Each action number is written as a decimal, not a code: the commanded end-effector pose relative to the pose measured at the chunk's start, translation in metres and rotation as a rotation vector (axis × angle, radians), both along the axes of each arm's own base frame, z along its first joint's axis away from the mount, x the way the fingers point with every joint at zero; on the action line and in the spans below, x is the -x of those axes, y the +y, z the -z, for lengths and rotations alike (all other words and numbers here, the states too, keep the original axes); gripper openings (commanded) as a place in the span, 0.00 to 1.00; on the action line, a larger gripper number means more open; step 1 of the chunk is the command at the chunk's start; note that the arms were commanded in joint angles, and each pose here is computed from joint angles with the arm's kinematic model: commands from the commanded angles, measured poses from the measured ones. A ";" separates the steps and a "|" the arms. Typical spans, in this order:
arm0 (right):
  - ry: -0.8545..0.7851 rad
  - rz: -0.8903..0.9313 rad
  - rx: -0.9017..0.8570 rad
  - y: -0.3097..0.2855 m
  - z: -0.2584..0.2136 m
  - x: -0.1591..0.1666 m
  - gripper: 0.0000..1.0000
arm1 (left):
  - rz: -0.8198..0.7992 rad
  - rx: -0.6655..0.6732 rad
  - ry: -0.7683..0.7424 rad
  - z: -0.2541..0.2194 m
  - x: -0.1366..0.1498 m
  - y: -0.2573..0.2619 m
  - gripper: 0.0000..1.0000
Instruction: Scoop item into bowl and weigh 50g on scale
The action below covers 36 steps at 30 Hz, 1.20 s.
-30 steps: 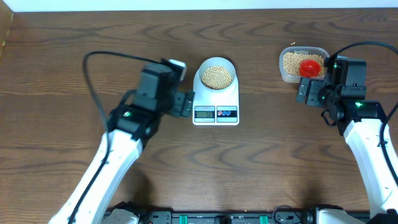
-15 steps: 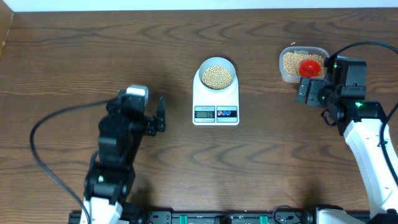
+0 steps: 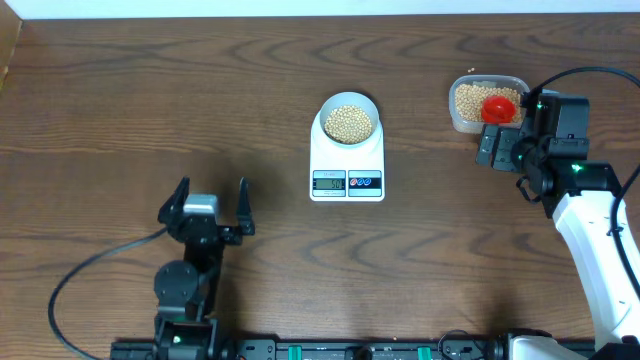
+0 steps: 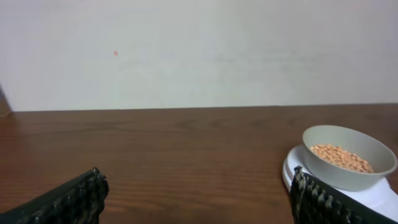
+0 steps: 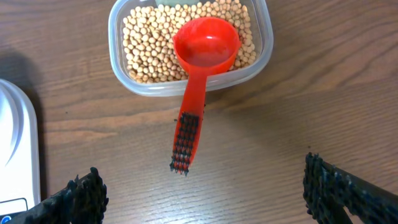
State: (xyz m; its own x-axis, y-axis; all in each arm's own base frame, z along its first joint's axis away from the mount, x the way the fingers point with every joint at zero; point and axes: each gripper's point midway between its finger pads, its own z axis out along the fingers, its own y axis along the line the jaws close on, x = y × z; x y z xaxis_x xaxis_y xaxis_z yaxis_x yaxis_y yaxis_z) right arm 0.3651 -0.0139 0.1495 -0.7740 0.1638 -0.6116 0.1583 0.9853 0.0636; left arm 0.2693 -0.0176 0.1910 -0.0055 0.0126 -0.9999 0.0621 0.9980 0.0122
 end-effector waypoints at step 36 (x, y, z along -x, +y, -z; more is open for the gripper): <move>-0.027 -0.009 0.016 0.000 -0.011 -0.003 0.99 | -0.105 0.164 0.177 0.060 0.025 0.023 0.96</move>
State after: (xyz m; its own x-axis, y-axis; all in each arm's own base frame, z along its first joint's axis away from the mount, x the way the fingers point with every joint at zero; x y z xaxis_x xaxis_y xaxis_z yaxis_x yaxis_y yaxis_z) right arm 0.3653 -0.0139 0.1499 -0.7735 0.1638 -0.6122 0.1583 0.9853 0.0637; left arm 0.2465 0.0022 0.1438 -0.1329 -0.1467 -0.9802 -0.0304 0.9891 -0.1439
